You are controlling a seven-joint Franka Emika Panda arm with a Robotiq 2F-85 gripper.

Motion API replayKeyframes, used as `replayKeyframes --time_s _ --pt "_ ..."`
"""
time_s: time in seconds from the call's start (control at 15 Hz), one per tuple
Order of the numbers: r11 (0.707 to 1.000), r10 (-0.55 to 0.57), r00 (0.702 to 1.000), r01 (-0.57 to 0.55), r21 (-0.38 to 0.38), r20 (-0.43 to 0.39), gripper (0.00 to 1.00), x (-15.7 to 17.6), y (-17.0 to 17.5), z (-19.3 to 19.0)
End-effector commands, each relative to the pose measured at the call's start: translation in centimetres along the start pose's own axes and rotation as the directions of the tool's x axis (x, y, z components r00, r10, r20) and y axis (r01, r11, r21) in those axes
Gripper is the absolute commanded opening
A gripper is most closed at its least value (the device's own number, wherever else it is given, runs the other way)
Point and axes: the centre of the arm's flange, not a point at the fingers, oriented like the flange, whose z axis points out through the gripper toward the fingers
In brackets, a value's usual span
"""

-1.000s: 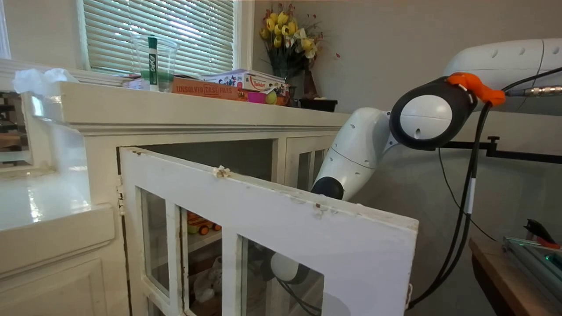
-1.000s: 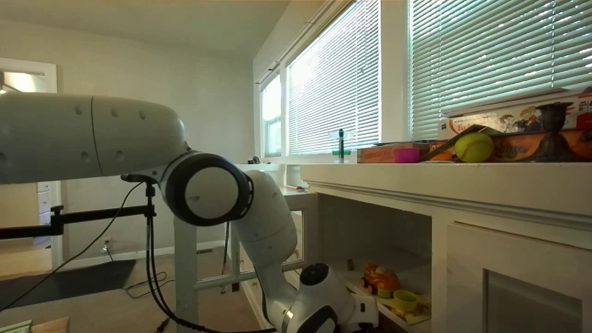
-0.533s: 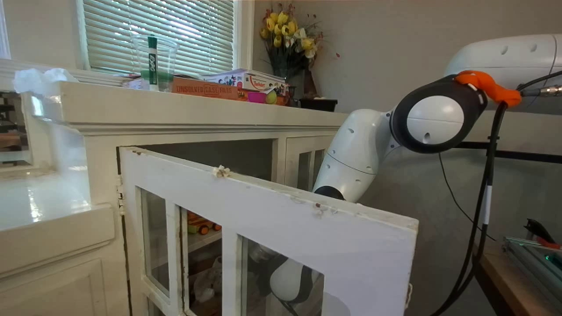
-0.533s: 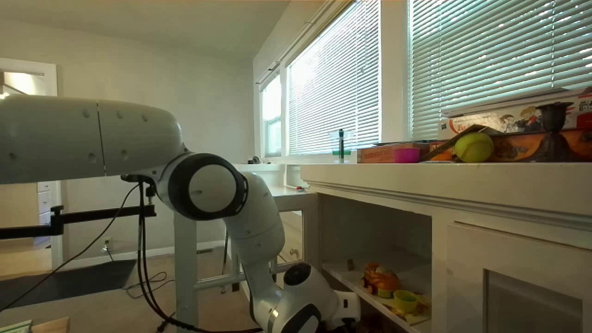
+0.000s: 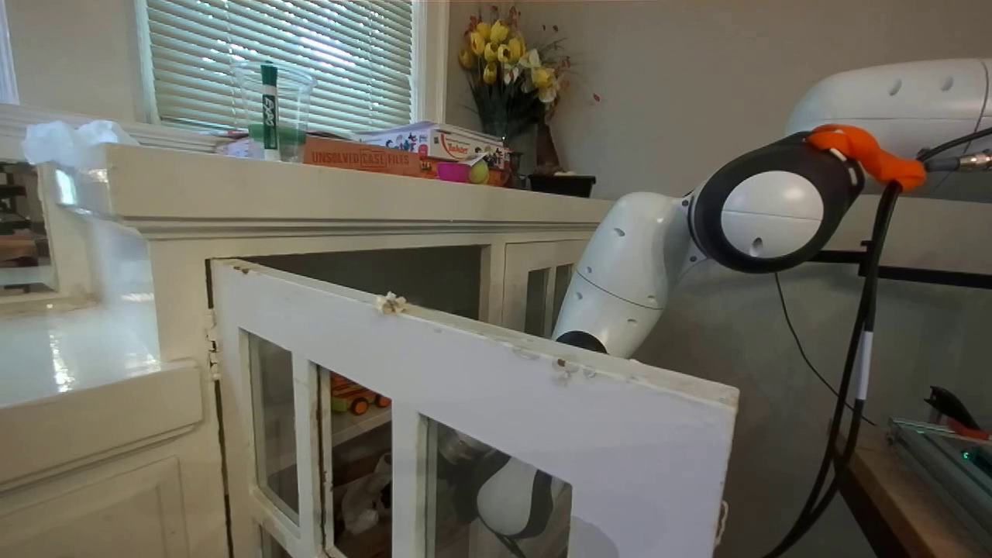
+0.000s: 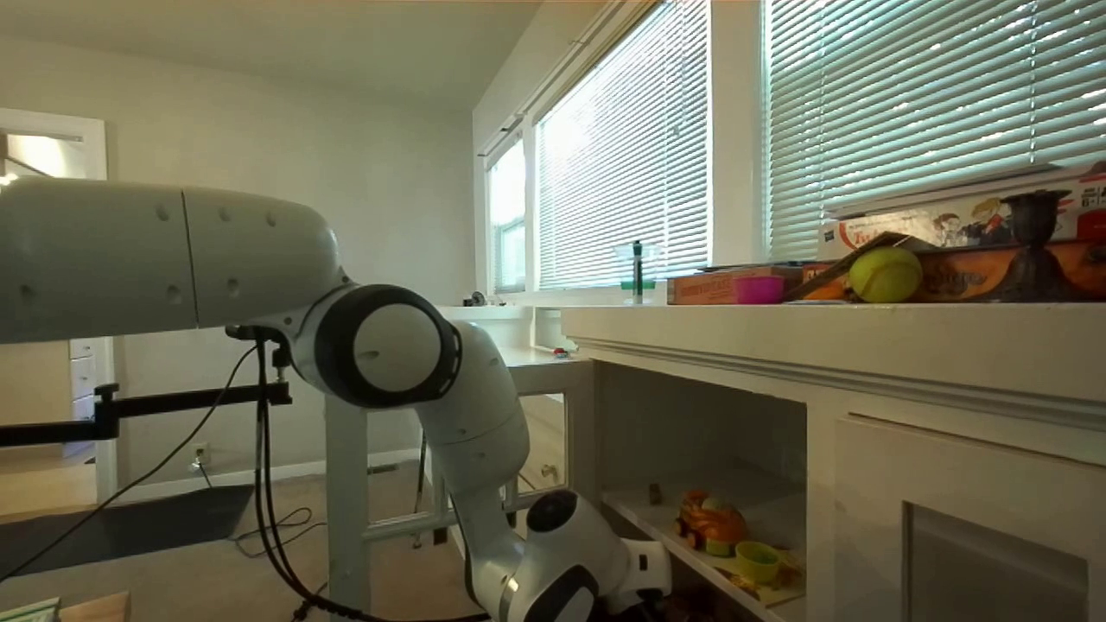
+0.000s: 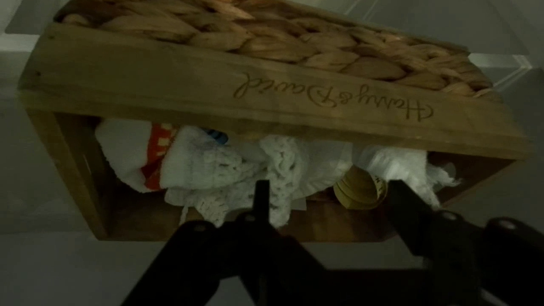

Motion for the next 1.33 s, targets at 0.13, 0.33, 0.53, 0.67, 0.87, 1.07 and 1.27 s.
replayKeyframes --time_s 0.13,0.33,0.53,0.67,0.87,1.07,1.27 --pt "0.999 -0.044 0.998 0.043 -0.016 -0.048 1.0 -0.5 -2.1 2.1" --pt "0.998 -0.066 0.997 0.067 0.002 -0.039 1.0 -0.7 -3.1 2.5" --pt "0.998 -0.064 0.998 0.064 0.02 -0.023 1.0 -1.1 -3.3 3.0" --pt "0.998 -0.052 0.999 0.053 0.029 -0.013 1.0 -1.2 -3.2 3.3" --pt "0.999 -0.039 0.999 0.039 0.034 0.004 1.0 -1.4 -2.8 3.9" --pt "0.999 -0.027 0.999 0.026 0.032 0.025 1.0 -1.3 -1.9 4.6" --pt "0.999 -0.018 0.999 0.017 0.029 0.036 1.0 -0.6 -0.6 5.3"
